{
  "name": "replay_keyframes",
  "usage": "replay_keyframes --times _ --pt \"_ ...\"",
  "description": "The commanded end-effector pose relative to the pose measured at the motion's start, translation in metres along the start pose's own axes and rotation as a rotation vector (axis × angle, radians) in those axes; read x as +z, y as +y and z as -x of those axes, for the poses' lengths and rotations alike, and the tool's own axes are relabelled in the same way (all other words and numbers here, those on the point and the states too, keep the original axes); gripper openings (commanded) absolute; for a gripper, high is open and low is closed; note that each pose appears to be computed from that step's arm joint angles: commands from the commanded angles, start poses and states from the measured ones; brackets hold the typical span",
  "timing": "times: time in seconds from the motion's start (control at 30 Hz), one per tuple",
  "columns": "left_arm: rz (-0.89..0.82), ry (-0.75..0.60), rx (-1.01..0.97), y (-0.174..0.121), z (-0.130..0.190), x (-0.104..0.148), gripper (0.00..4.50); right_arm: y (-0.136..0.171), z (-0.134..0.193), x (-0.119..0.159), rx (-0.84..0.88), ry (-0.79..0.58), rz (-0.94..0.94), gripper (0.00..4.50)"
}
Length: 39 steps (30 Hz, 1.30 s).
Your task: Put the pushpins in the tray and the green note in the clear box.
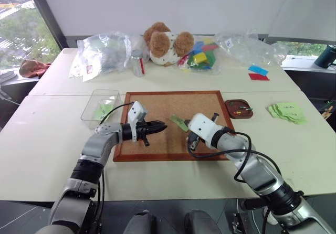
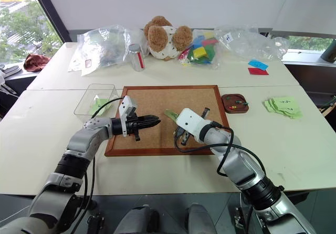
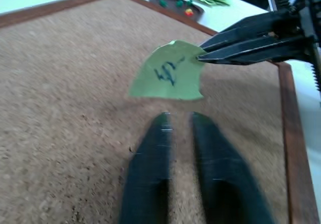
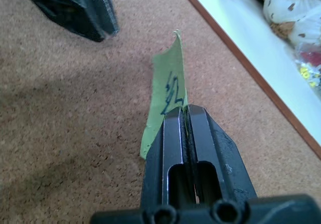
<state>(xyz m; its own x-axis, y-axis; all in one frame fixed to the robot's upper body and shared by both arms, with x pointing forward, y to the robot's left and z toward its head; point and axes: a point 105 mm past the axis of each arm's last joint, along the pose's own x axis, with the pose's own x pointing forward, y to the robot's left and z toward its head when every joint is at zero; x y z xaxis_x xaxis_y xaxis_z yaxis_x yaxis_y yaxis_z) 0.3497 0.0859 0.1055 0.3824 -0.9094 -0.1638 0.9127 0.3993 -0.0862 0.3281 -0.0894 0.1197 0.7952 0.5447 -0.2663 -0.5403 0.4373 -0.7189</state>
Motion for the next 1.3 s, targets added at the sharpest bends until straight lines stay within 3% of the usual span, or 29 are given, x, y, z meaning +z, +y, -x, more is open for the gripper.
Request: replay_keyframes --times 0.03,0.1,0.7,0.9,1.23,1.3 --pt "-0.111 0.004 -0.011 0.005 -0.003 0.012 2.68 -0.006 0.001 0.006 -0.019 -0.026 0.013 0.0" --pt "-0.153 0.007 -0.006 0.01 -0.004 0.015 3.66 -0.006 0.001 0.006 -0.014 -0.026 0.014 0.0" --pt "-0.468 0.063 -0.227 0.009 -0.032 0.032 3.66 -0.004 0.004 0.009 0.049 -0.034 0.071 0.0" --pt "-0.552 0.102 -0.274 0.003 -0.046 0.026 3.66 -0.005 0.004 0.01 0.051 -0.036 0.074 0.0" --pt "-0.622 0.071 -0.241 -0.002 -0.065 0.029 3.66 -0.005 0.005 0.011 0.051 -0.033 0.076 0.0" --pt "-0.614 0.068 -0.236 -0.002 -0.067 0.028 3.13 -0.005 0.005 0.011 0.051 -0.033 0.076 0.0"
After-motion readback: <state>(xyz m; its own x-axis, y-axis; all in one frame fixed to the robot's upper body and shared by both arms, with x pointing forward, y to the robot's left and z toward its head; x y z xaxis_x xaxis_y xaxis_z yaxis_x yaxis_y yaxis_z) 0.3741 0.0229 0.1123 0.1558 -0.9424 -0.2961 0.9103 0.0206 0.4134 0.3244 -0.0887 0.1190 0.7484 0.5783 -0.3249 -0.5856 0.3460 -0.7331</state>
